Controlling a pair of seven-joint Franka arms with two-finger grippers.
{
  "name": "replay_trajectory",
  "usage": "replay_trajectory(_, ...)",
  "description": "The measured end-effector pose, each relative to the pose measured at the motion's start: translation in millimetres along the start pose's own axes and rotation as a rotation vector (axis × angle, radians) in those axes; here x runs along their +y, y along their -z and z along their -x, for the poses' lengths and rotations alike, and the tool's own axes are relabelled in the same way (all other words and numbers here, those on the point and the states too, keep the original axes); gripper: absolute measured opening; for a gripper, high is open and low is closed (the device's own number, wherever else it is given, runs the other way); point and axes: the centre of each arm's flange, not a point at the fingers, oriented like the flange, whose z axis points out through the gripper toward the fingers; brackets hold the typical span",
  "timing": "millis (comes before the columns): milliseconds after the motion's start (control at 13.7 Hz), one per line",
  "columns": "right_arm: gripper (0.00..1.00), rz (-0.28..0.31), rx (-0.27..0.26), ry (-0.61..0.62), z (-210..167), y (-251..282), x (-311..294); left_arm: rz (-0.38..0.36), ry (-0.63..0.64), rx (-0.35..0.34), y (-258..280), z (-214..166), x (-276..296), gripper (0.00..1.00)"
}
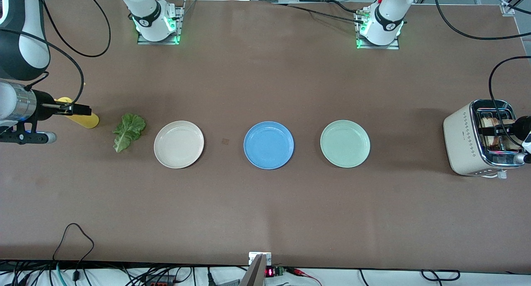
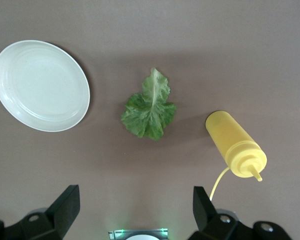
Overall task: Make sandwich in blue plate with both arms
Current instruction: 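Lift the toast with the left gripper while the right gripper reaches lettuce, then lower the toast onto the blue plate while the right gripper grasps lettuce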
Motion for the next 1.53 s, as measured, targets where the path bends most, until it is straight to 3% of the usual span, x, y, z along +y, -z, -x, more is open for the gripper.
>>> replay_trajectory(219, 1.00, 0.000, 0.000, -0.001, -4.3, -9.3, -0.5, 0.005, -0.002, -0.025, -0.6, 2.6, 1.8, 0.27)
replay_trajectory(364, 1.00, 0.000, -0.002, -0.001, -6.0, -16.8, -0.7, 0.007, -0.002, -0.032, 0.2, 3.9, 0.5, 0.11)
replay_trajectory(656, 1.00, 0.001, 0.015, -0.002, -11.5, -33.6, -0.9, 0.012, -0.011, -0.052, 11.2, 9.2, 4.9, 0.10)
replay_trajectory(948, 1.00, 0.001, 0.017, -0.004, -11.4, -36.1, -0.2, 0.013, -0.104, -0.052, 97.2, 35.5, 64.0, 0.10)
replay_trajectory(1166, 1.00, 0.017, 0.051, -0.022, -13.4, -32.2, 6.1, -0.002, -0.233, -0.030, 154.7, 60.8, 142.8, 0.10)
replay_trajectory(1312, 1.00, 0.035, 0.094, -0.039, -18.4, -34.9, 16.6, -0.021, -0.302, -0.028, 162.6, 70.1, 207.8, 0.10)
replay_trajectory(1531, 1.00, 0.035, 0.150, -0.042, -26.8, -66.8, 20.9, -0.029, -0.303, -0.029, 151.5, 89.0, 328.7, 0.10)
